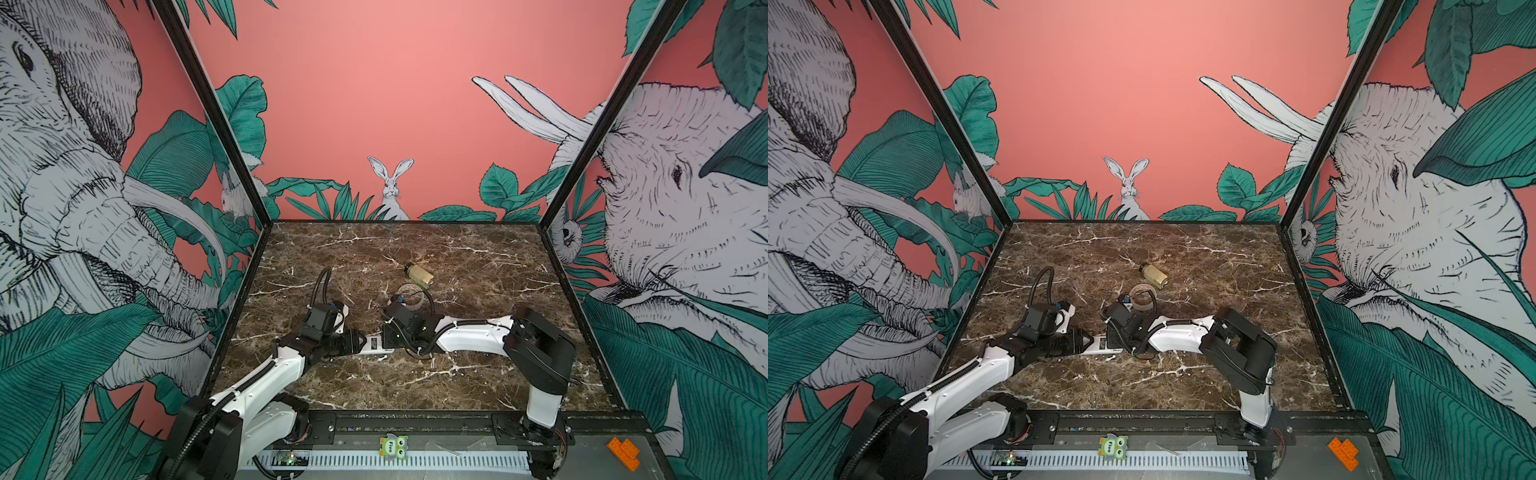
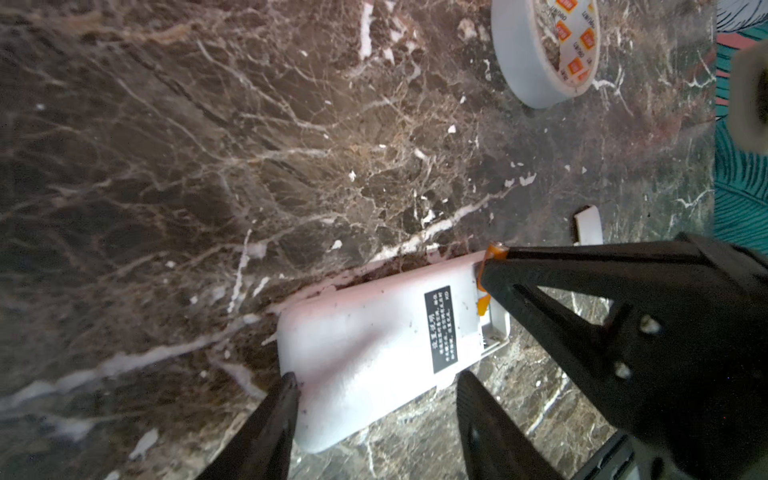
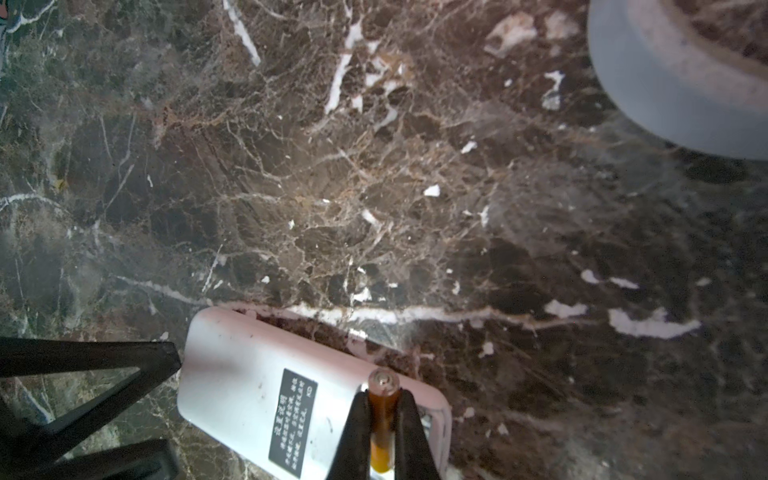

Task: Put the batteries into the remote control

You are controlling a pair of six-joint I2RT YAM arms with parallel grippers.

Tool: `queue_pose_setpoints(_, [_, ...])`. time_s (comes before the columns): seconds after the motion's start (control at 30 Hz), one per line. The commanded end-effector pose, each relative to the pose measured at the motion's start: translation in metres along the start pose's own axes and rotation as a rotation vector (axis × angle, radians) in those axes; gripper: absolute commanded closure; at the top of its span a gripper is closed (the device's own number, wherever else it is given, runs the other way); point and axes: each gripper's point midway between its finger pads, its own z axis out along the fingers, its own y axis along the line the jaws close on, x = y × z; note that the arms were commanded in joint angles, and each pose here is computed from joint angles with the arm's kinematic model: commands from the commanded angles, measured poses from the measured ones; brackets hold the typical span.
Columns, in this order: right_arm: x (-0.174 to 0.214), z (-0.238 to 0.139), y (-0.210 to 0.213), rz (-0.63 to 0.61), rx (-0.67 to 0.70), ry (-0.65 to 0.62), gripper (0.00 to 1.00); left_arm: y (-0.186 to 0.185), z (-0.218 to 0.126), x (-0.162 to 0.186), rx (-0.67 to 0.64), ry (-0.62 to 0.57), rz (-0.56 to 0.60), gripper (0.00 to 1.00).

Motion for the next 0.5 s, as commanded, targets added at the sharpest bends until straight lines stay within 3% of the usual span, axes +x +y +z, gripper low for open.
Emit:
queue_pose_setpoints(0.0, [-0.006,0.007,0.003,0.095,0.012,-0.037,1.0,0.006,-0.002,0.008,-0.029,0.04,0.0,0.4])
queue_pose_setpoints(0.2, [-0.002,0.01,0.002,0.086,0.027,-0.036,0.99,0.017,0.003,0.022,-0.065,0.09,-0.016,0.49])
queue_pose_setpoints(0.47, [0.0,0.002,0.008,0.003,0.064,-0.027,0.97,0.019,0.007,0.028,-0.06,0.119,-0.024,0.5])
